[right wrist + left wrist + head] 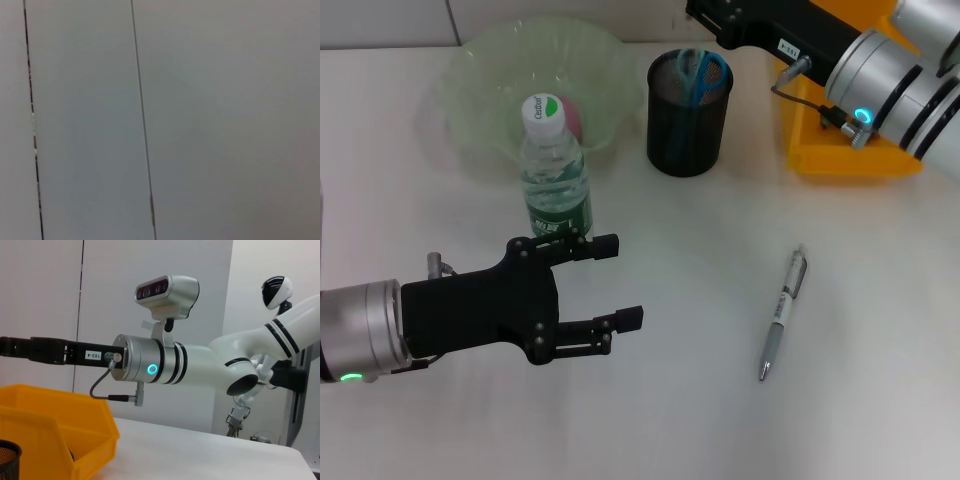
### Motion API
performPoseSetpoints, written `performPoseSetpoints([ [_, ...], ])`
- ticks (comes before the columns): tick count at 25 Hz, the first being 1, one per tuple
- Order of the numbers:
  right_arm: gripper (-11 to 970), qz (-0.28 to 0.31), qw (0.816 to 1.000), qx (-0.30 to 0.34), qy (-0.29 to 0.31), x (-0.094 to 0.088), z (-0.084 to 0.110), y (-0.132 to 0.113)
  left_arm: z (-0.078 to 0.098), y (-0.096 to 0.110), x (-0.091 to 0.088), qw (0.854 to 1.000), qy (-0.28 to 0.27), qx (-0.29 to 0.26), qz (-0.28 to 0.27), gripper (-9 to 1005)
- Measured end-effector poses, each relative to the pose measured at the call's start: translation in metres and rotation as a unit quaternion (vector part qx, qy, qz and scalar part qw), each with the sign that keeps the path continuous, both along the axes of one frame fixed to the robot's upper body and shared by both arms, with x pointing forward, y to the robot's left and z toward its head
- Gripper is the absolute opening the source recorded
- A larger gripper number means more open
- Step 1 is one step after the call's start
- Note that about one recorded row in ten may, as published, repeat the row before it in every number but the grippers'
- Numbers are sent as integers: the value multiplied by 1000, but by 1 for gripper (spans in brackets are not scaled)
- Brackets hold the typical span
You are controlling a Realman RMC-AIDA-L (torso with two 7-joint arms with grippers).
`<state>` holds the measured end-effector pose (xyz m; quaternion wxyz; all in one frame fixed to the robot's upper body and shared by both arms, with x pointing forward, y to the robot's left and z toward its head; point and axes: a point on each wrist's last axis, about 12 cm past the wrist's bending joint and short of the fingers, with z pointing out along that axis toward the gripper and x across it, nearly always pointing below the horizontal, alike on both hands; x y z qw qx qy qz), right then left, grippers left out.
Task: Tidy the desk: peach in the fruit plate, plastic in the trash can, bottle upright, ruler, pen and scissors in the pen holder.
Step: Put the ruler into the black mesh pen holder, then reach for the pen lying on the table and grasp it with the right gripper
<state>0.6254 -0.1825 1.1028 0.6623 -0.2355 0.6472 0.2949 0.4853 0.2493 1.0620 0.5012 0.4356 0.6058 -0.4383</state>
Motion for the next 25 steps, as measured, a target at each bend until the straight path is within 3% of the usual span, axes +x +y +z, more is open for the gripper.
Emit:
performPoseSetpoints([
  [5, 510, 15, 999, 44, -27, -9, 10, -9, 0, 1, -1, 1000, 1, 0, 0, 797],
  [10, 559, 38, 995, 87, -38, -17, 36, -25, -1, 2, -2, 1000, 2, 0, 2, 797],
  [13, 589, 61, 995, 83, -15, -23, 55, -32, -1, 3, -2, 1000, 5, 0, 3, 797],
  [14, 629, 73, 995, 63, 18, -27, 71, -36, -1, 4, -2, 1000, 6, 1, 3, 797],
  [16, 709, 80, 995, 45, 42, -29, 82, -37, -1, 4, -2, 1000, 7, 1, 4, 797],
  [19, 793, 72, 989, -42, 122, -36, 115, -44, -1, 5, -3, 1000, 7, 2, 4, 797],
  [20, 796, 61, 983, -78, 157, -39, 121, -47, -1, 5, -3, 1000, 7, 2, 4, 797],
  [21, 800, 46, 965, -138, 218, -45, 135, -52, -1, 5, -3, 1000, 7, 2, 4, 797],
  [22, 804, 46, 965, -138, 218, -45, 135, -52, -1, 5, -3, 1000, 7, 2, 4, 797],
  [25, 811, 33, 929, -201, 308, -56, 143, -56, -1, 5, -2, 1000, 7, 3, 4, 797],
])
